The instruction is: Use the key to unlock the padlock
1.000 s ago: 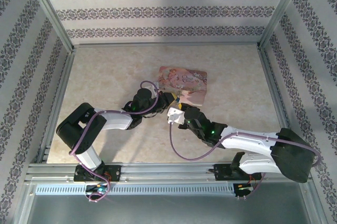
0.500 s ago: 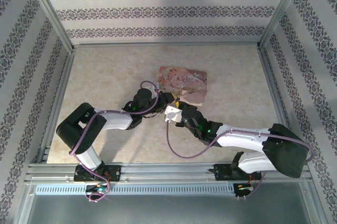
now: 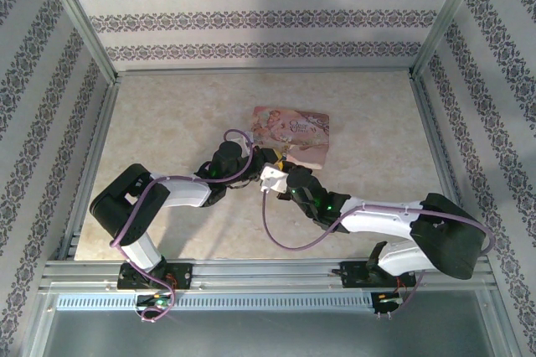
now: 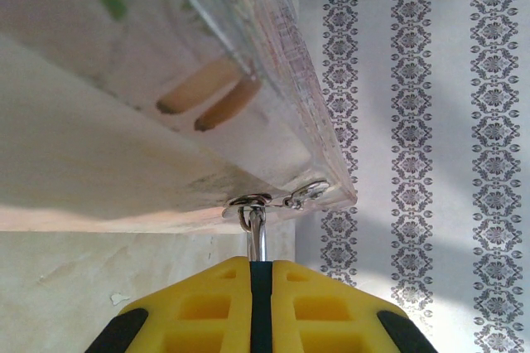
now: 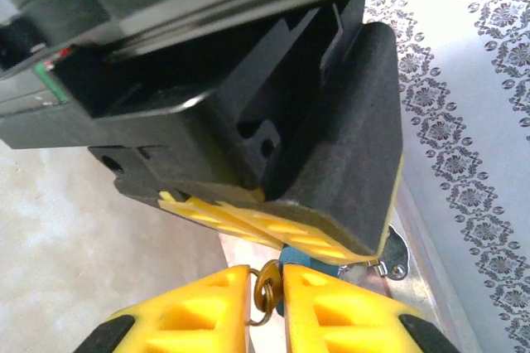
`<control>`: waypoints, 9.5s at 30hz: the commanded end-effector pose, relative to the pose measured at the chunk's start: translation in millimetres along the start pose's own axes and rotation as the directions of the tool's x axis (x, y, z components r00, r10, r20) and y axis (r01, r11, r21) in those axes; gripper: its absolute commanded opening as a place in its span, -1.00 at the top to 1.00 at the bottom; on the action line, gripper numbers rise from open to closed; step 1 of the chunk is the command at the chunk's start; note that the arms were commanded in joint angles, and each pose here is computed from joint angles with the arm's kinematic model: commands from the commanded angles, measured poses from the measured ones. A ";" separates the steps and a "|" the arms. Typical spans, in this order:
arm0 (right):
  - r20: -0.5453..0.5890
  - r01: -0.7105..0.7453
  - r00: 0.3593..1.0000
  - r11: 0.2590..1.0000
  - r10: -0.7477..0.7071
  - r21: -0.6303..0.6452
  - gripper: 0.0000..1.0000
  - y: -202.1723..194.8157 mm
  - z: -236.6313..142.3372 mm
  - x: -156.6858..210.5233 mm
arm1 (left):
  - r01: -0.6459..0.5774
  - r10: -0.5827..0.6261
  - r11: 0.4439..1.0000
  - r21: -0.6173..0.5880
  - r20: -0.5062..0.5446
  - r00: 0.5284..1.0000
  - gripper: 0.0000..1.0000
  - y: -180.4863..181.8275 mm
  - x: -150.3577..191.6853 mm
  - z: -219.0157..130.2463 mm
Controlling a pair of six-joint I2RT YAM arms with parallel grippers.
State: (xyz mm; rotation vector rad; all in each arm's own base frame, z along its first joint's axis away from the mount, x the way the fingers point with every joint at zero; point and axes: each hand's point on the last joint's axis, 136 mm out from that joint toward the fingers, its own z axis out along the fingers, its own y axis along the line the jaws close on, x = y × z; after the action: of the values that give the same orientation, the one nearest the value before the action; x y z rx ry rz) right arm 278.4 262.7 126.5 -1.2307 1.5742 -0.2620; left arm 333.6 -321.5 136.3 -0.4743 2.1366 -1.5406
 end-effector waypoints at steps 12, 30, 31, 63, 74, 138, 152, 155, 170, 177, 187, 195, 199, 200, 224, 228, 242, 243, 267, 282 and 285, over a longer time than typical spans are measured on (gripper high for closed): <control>0.000 -0.217 0.976 0.967 0.219 0.134 1.00 -22.9 7.8 -0.9 | -0.023 0.022 0.995 0.096 0.016 1.000 0.80 -30.8 -0.5 3.4; 0.126 -0.580 0.815 0.797 0.566 0.171 1.00 -31.5 6.6 -0.3 | -0.017 0.016 0.996 0.082 0.010 1.000 0.81 -22.3 3.9 9.0; 0.129 -0.594 0.805 0.786 0.579 0.172 1.00 -31.0 6.5 1.1 | -0.018 0.017 0.997 0.082 0.012 1.000 0.81 -22.2 3.6 9.0; 0.033 -0.665 0.747 0.745 0.664 0.054 1.00 39.8 27.0 47.1 | 0.010 -0.010 1.000 -0.024 0.006 1.000 0.83 35.7 12.7 23.5; 0.034 -0.675 0.738 0.737 0.674 0.031 0.25 36.9 10.6 48.8 | -0.040 0.040 0.996 -0.085 -0.008 0.999 0.85 51.0 16.5 19.7; -0.459 -0.946 0.244 0.313 0.854 0.081 -0.21 -60.8 53.6 81.4 | -0.457 0.409 0.841 -0.289 -0.212 0.887 0.47 44.7 41.9 20.3; -0.359 -0.940 0.299 0.337 0.884 0.047 -0.65 -94.1 3.4 69.8 | -0.522 0.586 0.718 -0.460 -0.004 0.810 -0.42 2.9 -44.0 -70.1; -0.361 -0.948 0.250 0.304 0.898 0.099 -0.94 -93.3 -6.3 91.0 | -0.481 0.562 0.730 -0.485 0.026 0.826 -0.71 12.0 -70.6 -82.2; -0.432 -0.995 0.083 0.098 0.898 0.013 -0.97 -77.9 7.5 112.4 | -0.289 0.266 0.938 -0.190 -0.137 0.954 -0.36 52.1 -118.4 -3.8; -0.455 -0.997 0.077 0.078 0.887 -0.016 -0.97 -80.5 24.9 108.0 | -0.278 0.256 0.941 -0.194 -0.131 0.958 -0.28 58.7 -117.0 -2.7; -0.475 -0.989 0.140 0.105 0.869 -0.100 -0.94 -92.2 57.6 95.5 | -0.282 0.256 0.945 -0.165 -0.162 0.953 -0.05 57.8 -108.8 1.9; -0.449 -0.974 0.213 0.153 0.868 -0.166 -0.89 -105.9 88.6 77.0 | -0.269 0.247 0.950 -0.158 -0.149 0.958 0.08 53.9 -91.2 -11.7; -0.406 -0.973 0.229 0.195 0.885 -0.122 -0.89 -117.8 90.8 83.5 | -0.253 0.232 0.953 -0.168 -0.132 0.964 0.08 55.7 -78.7 -20.4; -0.395 -0.972 0.234 0.208 0.889 -0.108 -0.90 -120.9 89.0 86.1 | -0.252 0.232 0.952 -0.174 -0.129 0.964 0.08 57.2 -77.1 -22.4; -0.304 -0.972 0.098 0.027 0.948 -0.232 -0.17 -25.4 51.8 76.4 | -0.421 0.420 0.899 -0.123 -0.032 0.907 0.04 -39.0 -103.9 -46.5; -0.297 -0.975 0.054 -0.013 0.953 -0.221 -0.02 -19.3 66.5 83.2 | -0.424 0.421 0.900 -0.105 -0.053 0.906 0.06 -43.9 -107.5 -30.6; -0.305 -0.968 -0.001 -0.078 0.952 -0.240 0.25 -1.6 87.7 86.3 | -0.439 0.426 0.886 -0.150 -0.112 0.898 0.10 -20.1 -122.4 7.4; -0.307 -0.968 -0.002 -0.079 0.952 -0.240 0.28 0.0 88.3 86.7 | -0.437 0.424 0.886 -0.155 -0.113 0.899 0.11 -17.9 -122.9 8.3; -0.259 -0.983 -0.062 -0.104 0.964 -0.151 0.86 -0.8 86.8 97.0 | -0.427 0.401 0.867 -0.257 -0.147 0.904 0.13 24.2 -117.2 7.4; -0.288 -0.967 -0.114 -0.039 0.951 0.253 0.92 -2.2 64.5 133.8 | -0.430 0.388 0.846 -0.316 -0.191 0.902 0.13 48.7 -99.1 2.9; -0.299 -0.953 -0.141 -0.047 0.944 0.299 0.94 -0.6 65.3 135.3 | -0.429 0.383 0.846 -0.316 -0.198 0.902 0.13 51.6 -95.5 4.6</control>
State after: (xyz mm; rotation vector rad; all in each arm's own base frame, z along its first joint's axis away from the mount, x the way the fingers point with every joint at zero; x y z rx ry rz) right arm 355.1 207.6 40.4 0.2884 2.3829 0.7485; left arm 430.2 -265.0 127.7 -0.0007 2.3398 -1.0428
